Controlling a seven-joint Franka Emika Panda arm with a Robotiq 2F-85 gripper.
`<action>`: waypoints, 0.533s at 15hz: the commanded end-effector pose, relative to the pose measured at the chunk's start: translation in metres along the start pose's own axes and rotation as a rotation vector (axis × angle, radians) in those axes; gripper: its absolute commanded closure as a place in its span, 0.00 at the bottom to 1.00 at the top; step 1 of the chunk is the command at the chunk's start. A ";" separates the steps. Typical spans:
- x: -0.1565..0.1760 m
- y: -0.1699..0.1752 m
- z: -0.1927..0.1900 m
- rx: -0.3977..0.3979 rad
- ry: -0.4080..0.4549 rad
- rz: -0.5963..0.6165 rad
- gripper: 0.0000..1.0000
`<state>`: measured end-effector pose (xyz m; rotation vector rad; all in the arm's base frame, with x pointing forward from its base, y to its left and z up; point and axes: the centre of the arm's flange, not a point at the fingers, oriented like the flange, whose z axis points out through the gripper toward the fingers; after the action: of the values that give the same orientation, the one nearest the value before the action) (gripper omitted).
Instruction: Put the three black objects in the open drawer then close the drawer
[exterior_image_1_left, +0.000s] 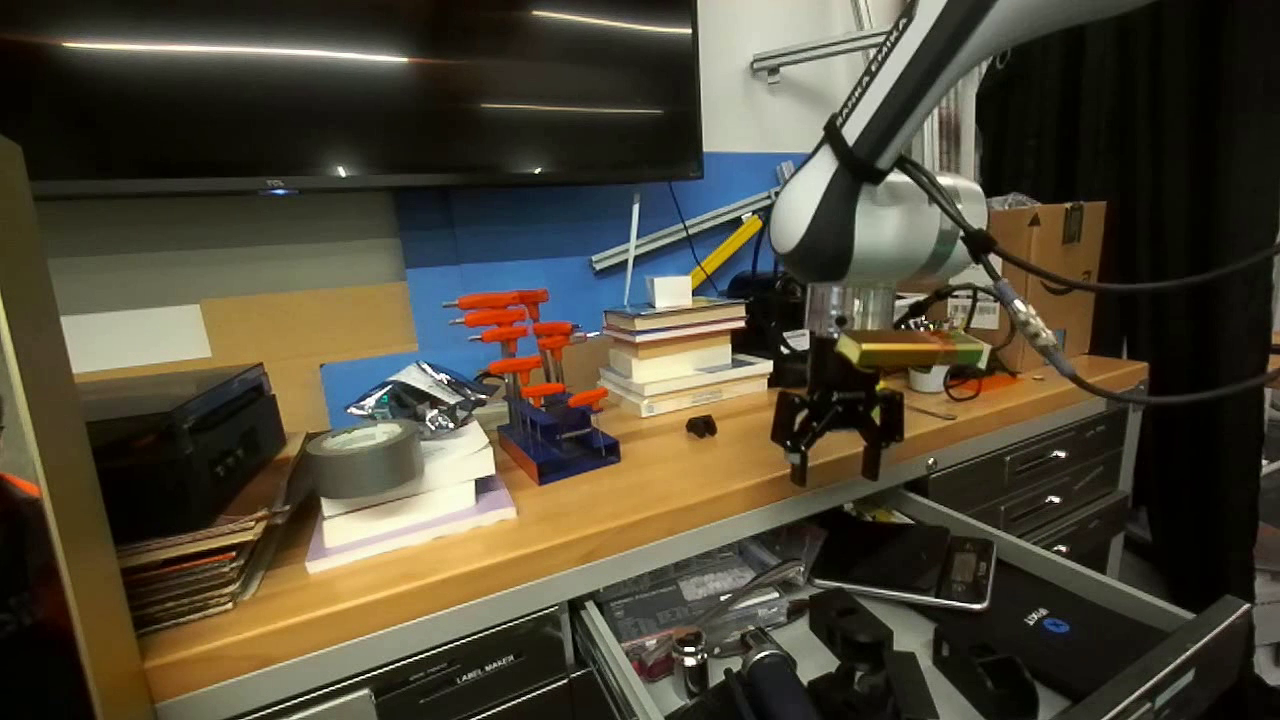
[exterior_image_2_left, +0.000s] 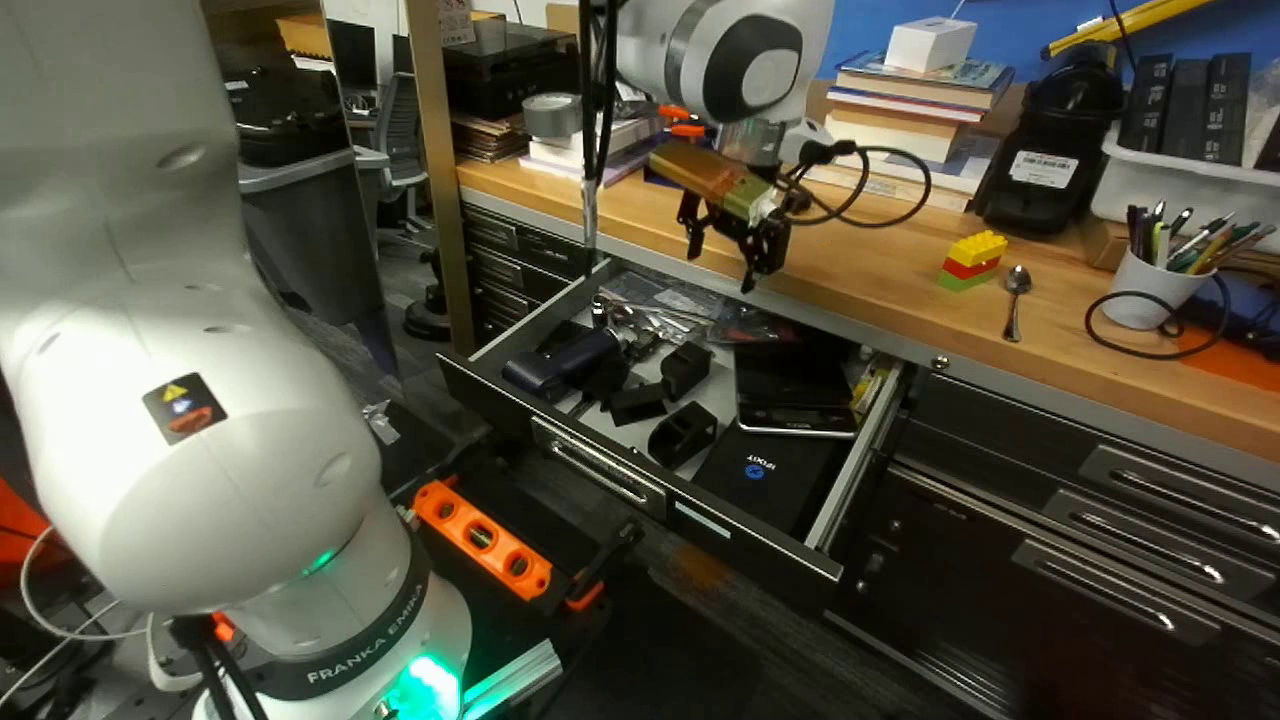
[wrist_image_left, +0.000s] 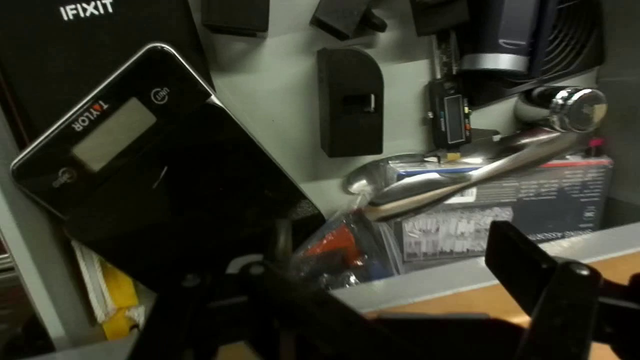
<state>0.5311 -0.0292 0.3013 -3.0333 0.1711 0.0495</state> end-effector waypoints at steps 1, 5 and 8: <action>0.034 -0.023 -0.047 -0.005 -0.014 -0.051 0.00; 0.062 -0.043 -0.052 -0.029 0.045 -0.127 0.00; 0.075 -0.051 -0.044 -0.056 0.090 -0.188 0.00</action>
<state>0.5874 0.0032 0.3516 -3.0638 -0.0118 -0.0220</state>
